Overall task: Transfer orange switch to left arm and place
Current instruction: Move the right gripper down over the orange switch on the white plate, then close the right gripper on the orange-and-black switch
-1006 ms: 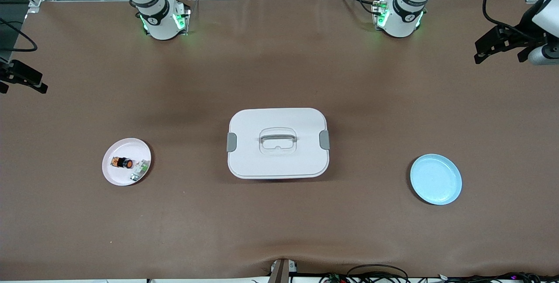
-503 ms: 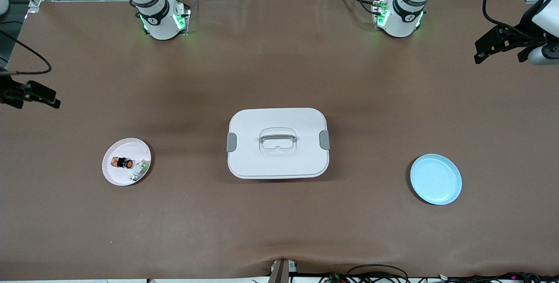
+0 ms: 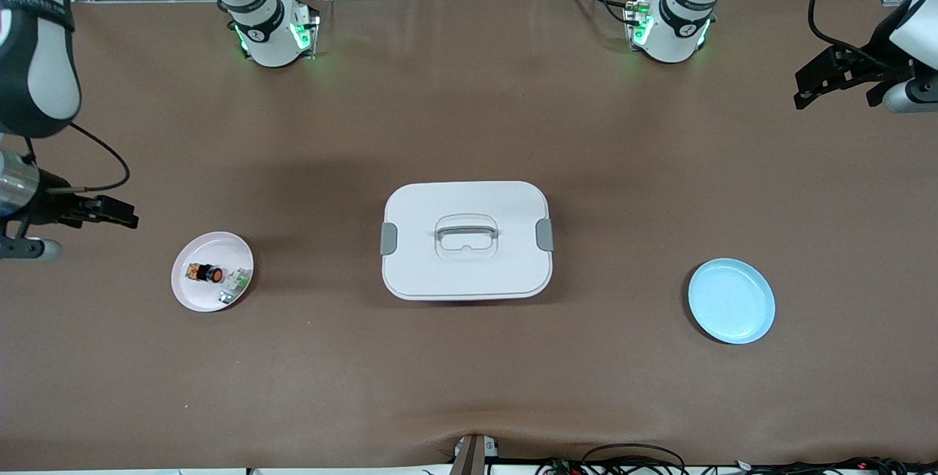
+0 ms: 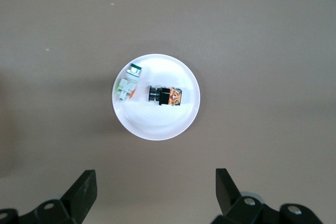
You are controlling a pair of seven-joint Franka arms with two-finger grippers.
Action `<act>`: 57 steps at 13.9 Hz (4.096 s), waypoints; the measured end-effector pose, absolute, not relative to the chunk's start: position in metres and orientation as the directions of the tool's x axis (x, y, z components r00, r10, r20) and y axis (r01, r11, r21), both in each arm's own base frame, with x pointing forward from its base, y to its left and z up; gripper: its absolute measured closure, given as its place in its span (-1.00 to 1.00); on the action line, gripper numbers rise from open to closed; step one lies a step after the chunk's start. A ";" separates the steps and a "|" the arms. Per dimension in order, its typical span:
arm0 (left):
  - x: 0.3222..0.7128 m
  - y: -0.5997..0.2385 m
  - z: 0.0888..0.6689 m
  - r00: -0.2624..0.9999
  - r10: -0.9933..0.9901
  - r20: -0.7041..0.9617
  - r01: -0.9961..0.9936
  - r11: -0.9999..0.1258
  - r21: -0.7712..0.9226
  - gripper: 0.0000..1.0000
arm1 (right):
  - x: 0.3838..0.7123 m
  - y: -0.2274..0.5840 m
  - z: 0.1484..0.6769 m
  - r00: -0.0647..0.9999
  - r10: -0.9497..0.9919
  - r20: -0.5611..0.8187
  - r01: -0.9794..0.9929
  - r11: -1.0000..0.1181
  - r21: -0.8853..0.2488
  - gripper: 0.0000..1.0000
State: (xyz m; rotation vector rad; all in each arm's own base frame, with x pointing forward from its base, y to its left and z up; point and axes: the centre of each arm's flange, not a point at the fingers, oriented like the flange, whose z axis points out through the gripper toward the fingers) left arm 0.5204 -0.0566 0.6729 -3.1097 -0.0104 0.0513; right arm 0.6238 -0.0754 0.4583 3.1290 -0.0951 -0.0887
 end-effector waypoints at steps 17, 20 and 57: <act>0.521 -0.057 0.672 0.999 0.007 -0.034 0.005 -0.999 -0.032 -1.00 | 0.638 -0.096 0.242 0.972 -0.210 -0.104 -0.210 -0.978 0.010 -1.00; 0.521 -0.057 0.672 0.999 0.007 -0.034 0.005 -0.999 -0.032 -1.00 | 0.636 -0.095 0.226 0.964 -0.233 -0.125 -0.237 -0.971 -0.014 -1.00; 0.522 -0.057 0.669 0.999 0.007 -0.044 0.006 -0.999 -0.032 -1.00 | 0.651 -0.093 0.179 0.964 -0.242 -0.114 -0.247 -0.968 -0.034 -0.45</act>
